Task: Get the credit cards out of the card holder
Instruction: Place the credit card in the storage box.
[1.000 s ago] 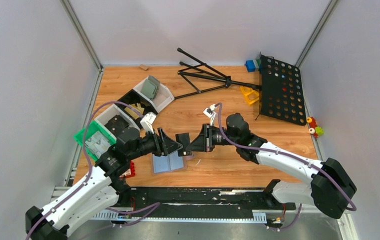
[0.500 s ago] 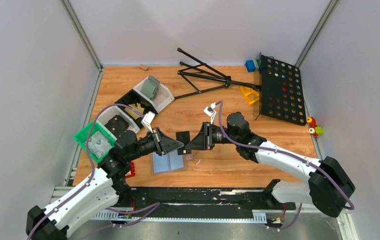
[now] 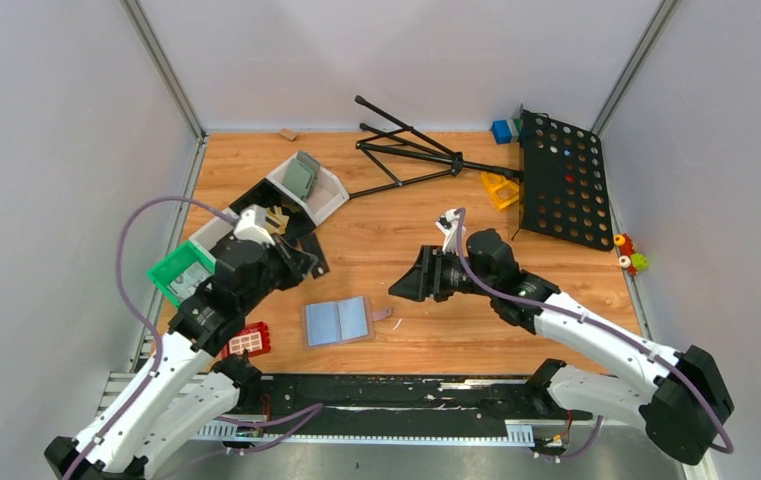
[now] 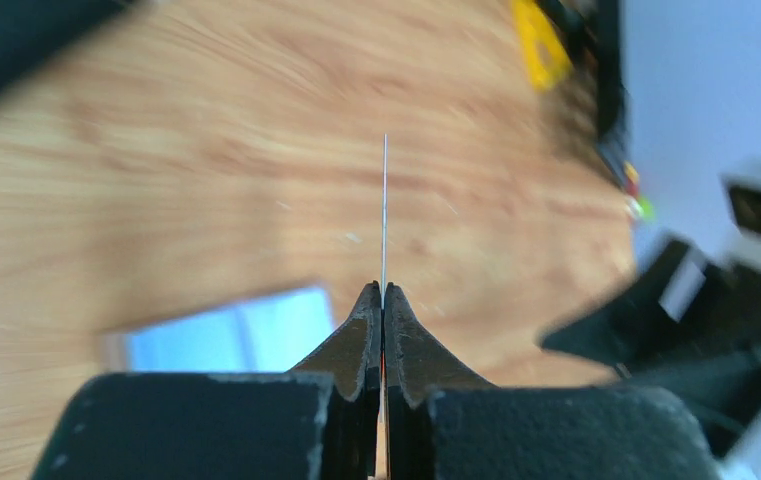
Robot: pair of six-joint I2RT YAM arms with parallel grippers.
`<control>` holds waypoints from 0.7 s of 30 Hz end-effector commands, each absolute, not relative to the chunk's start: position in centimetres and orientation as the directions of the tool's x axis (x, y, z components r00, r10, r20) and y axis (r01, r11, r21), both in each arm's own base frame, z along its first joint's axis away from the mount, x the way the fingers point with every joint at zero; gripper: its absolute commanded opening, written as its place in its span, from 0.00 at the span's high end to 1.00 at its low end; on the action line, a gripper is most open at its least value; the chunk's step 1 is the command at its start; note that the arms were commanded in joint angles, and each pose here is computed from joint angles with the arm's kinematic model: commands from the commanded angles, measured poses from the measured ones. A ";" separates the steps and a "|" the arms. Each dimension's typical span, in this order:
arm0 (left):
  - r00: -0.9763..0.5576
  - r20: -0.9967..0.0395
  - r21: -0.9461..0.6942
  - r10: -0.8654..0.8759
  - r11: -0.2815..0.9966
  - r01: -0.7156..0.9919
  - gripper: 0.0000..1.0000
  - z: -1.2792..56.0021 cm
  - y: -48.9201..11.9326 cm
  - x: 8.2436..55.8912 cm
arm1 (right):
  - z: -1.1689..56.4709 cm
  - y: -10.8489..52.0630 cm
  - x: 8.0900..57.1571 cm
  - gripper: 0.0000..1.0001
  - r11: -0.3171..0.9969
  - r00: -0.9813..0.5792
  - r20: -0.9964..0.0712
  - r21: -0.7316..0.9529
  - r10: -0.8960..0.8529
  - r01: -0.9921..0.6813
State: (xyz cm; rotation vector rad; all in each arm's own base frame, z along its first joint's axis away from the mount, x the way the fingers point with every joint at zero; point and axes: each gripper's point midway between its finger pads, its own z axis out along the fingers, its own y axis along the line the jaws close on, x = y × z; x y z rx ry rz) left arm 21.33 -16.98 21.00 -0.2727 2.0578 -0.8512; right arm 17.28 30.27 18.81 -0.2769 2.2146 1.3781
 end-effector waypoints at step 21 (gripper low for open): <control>-0.428 -0.652 -0.489 -0.627 0.778 -0.394 1.00 13.3 3.5 34.0 | 19.1 25.6 16.4 0.43 0.588 -0.773 -0.623 0.672 0.120 -0.450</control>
